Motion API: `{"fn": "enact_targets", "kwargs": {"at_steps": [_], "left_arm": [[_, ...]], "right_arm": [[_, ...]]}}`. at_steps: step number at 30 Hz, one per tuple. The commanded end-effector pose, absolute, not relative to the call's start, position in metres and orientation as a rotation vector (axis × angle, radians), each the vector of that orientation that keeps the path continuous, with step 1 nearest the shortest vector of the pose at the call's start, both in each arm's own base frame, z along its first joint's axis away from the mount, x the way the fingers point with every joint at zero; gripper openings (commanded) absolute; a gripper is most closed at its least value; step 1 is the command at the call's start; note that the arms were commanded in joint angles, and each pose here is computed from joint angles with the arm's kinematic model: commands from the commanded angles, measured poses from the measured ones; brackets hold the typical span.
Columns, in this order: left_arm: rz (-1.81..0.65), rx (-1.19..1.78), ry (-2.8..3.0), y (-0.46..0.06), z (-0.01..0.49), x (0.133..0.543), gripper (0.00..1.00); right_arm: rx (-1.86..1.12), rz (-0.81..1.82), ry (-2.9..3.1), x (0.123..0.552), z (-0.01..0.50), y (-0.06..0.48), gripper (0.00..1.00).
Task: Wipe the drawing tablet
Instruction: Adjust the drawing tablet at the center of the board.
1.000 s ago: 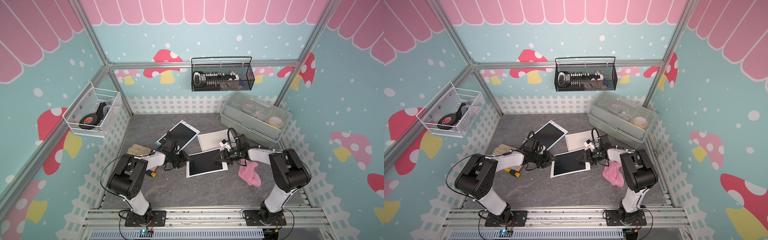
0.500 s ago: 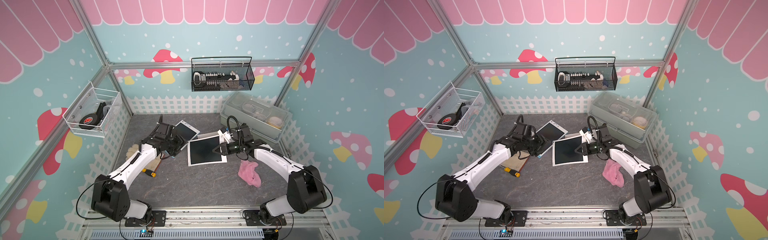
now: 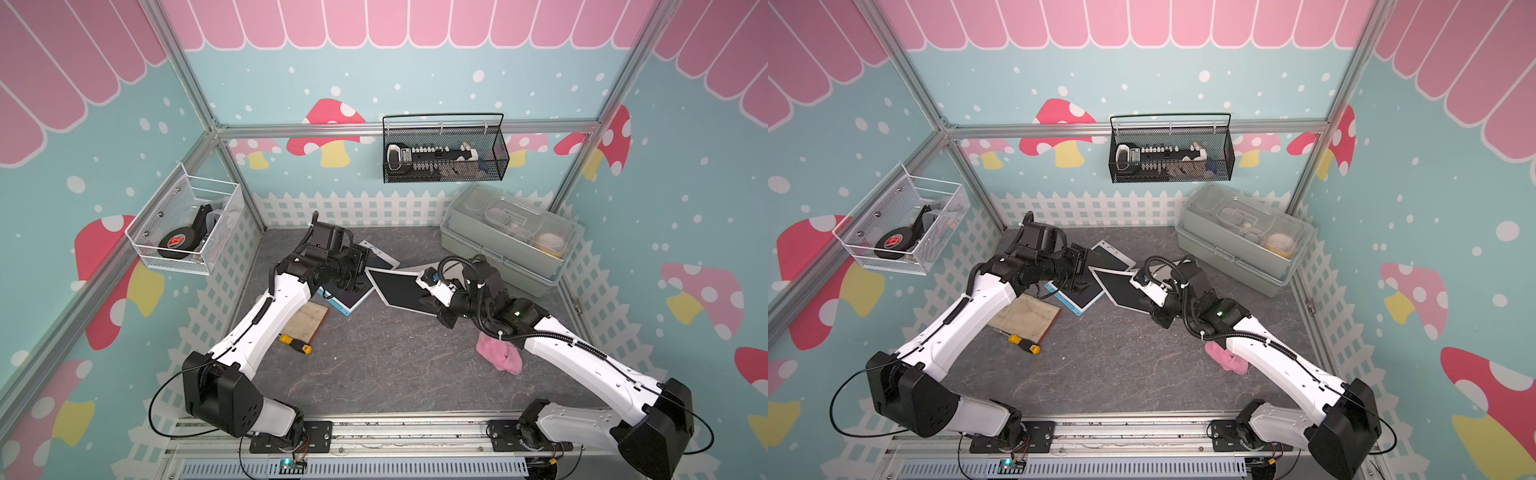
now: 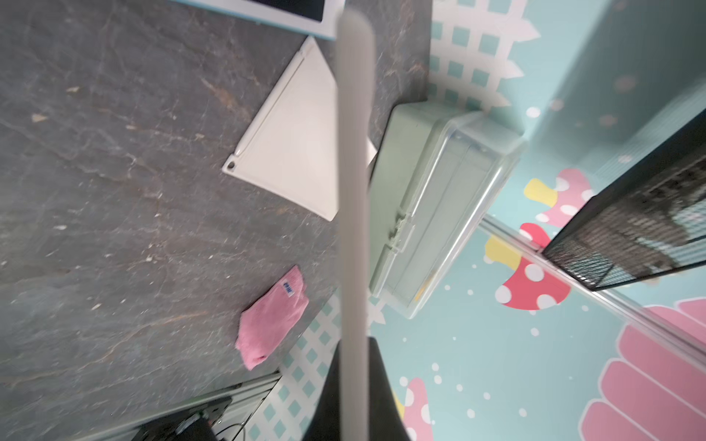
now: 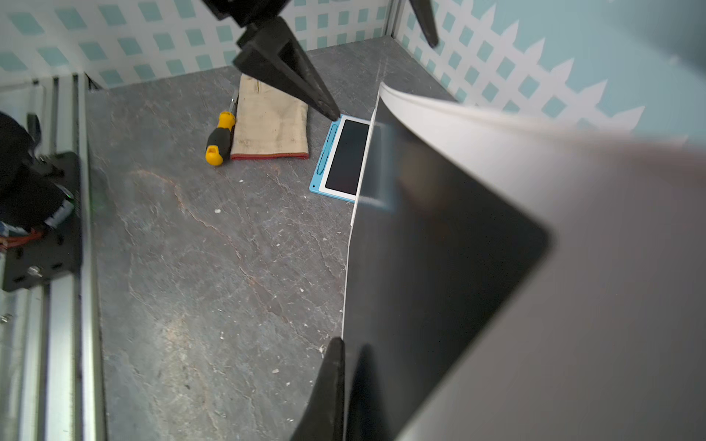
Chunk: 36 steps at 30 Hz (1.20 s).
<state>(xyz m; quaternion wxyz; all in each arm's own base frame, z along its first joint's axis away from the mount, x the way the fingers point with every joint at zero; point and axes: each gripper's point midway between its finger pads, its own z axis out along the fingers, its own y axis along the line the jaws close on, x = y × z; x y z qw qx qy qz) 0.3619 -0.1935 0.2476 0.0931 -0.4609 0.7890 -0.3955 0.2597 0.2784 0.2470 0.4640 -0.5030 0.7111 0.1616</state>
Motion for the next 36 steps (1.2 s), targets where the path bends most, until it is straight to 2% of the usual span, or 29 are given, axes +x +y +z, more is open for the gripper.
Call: {"fn": "enact_targets", "kwargs": {"at_steps": [1, 3, 7, 9, 12, 15, 17, 18, 24, 25, 26, 28, 30, 32, 36], "left_arm": [[-1.238, -1.418, 2.343, -0.207, 0.252, 0.36, 0.78], [-1.249, -1.406, 2.362, -0.212, 0.249, 0.356, 0.74], [-1.304, -1.399, 2.385, -0.22, 0.243, 0.349, 0.54], [-1.314, -1.402, 2.383, -0.219, 0.24, 0.347, 0.48], [-1.324, -1.4, 2.4, -0.221, 0.238, 0.344, 0.48], [-1.326, -1.396, 2.404, -0.222, 0.238, 0.344, 0.53], [-1.325, -1.39, 2.401, -0.222, 0.238, 0.347, 0.51], [-1.325, -1.388, 2.397, -0.222, 0.238, 0.348, 0.47], [-1.37, -1.373, 2.3, -0.217, 0.247, 0.362, 0.04], [-1.393, -1.364, 2.27, -0.216, 0.25, 0.365, 0.0], [-1.414, -1.353, 2.238, -0.215, 0.254, 0.37, 0.0], [-1.451, -1.33, 2.172, -0.21, 0.263, 0.38, 0.0], [-1.496, -1.296, 2.092, -0.206, 0.275, 0.393, 0.0], [-1.561, -1.239, 1.983, -0.201, 0.293, 0.407, 0.0], [-1.627, -1.078, 1.814, -0.194, 0.328, 0.429, 0.0]], "right_arm": [[-1.354, 0.04, 1.568, 0.27, 0.253, 0.273, 0.0], [-1.382, -0.069, 1.513, 0.269, 0.254, 0.276, 0.0], [-1.397, -0.254, 1.424, 0.271, 0.259, 0.281, 0.0], [-1.386, -0.307, 1.388, 0.271, 0.263, 0.286, 0.0], [-1.389, -0.365, 1.346, 0.272, 0.266, 0.294, 0.0], [-1.393, -0.401, 1.327, 0.273, 0.267, 0.301, 0.0], [-1.392, -0.414, 1.306, 0.273, 0.268, 0.305, 0.0], [-1.391, -0.426, 1.289, 0.272, 0.27, 0.308, 0.0], [-1.37, -0.436, 1.271, 0.271, 0.277, 0.31, 0.0], [-1.347, -0.428, 1.282, 0.271, 0.282, 0.308, 0.02], [-1.326, -0.411, 1.297, 0.27, 0.286, 0.306, 0.13], [-1.245, -0.378, 1.36, 0.27, 0.298, 0.294, 0.47], [-1.165, -0.301, 1.443, 0.268, 0.31, 0.279, 0.71], [-1.063, -0.211, 1.555, 0.267, 0.318, 0.26, 0.84], [-0.742, 0.171, 1.795, 0.261, 0.331, 0.225, 0.96]]}}
